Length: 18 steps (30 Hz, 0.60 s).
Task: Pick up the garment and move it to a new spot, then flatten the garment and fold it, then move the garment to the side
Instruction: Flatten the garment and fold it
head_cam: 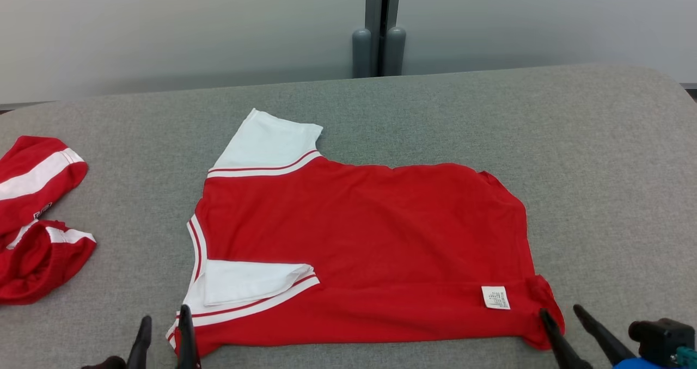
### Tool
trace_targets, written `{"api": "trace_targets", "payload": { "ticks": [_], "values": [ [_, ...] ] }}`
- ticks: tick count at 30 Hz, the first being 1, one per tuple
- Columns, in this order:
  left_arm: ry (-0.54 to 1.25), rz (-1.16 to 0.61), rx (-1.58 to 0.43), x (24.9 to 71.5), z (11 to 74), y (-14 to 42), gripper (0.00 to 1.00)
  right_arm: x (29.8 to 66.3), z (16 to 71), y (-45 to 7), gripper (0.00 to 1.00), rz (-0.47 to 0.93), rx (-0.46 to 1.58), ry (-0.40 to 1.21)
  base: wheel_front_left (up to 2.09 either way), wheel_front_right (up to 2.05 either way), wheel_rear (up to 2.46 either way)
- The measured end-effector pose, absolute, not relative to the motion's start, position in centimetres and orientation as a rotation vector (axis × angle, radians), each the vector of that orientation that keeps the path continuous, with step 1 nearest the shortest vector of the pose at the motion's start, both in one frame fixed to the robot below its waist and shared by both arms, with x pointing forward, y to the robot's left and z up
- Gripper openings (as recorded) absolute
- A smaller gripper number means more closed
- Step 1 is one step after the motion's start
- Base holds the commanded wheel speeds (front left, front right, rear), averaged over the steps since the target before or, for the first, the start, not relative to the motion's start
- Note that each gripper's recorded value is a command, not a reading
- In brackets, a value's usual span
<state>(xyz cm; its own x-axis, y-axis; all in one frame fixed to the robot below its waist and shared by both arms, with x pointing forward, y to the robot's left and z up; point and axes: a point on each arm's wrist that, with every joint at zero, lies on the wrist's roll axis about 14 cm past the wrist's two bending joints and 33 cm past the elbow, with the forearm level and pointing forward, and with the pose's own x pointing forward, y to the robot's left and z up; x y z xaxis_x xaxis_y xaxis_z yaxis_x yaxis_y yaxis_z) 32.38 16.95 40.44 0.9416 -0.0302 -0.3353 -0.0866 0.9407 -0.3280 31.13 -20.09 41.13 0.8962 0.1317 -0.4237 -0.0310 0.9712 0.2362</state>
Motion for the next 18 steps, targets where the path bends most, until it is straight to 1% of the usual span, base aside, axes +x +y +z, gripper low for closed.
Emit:
{"api": "trace_targets", "payload": {
  "ticks": [3,11,18],
  "values": [
    [0.262,0.027,-0.331,33.7,42.3,17.3,1.0,32.3,42.9,-20.8,1.0,0.07,0.206,0.373,0.0,0.0,0.0],
    [0.046,-0.01,-0.264,36.5,48.1,17.6,1.0,35.4,49.3,-21.3,1.0,0.032,0.197,0.078,0.0,0.0,0.0],
    [-0.093,-0.044,-0.192,37.8,52.2,17.7,1.0,36.3,52.5,-20.8,1.0,0.028,0.181,-0.054,0.0,0.0,0.0]
  ]
}}
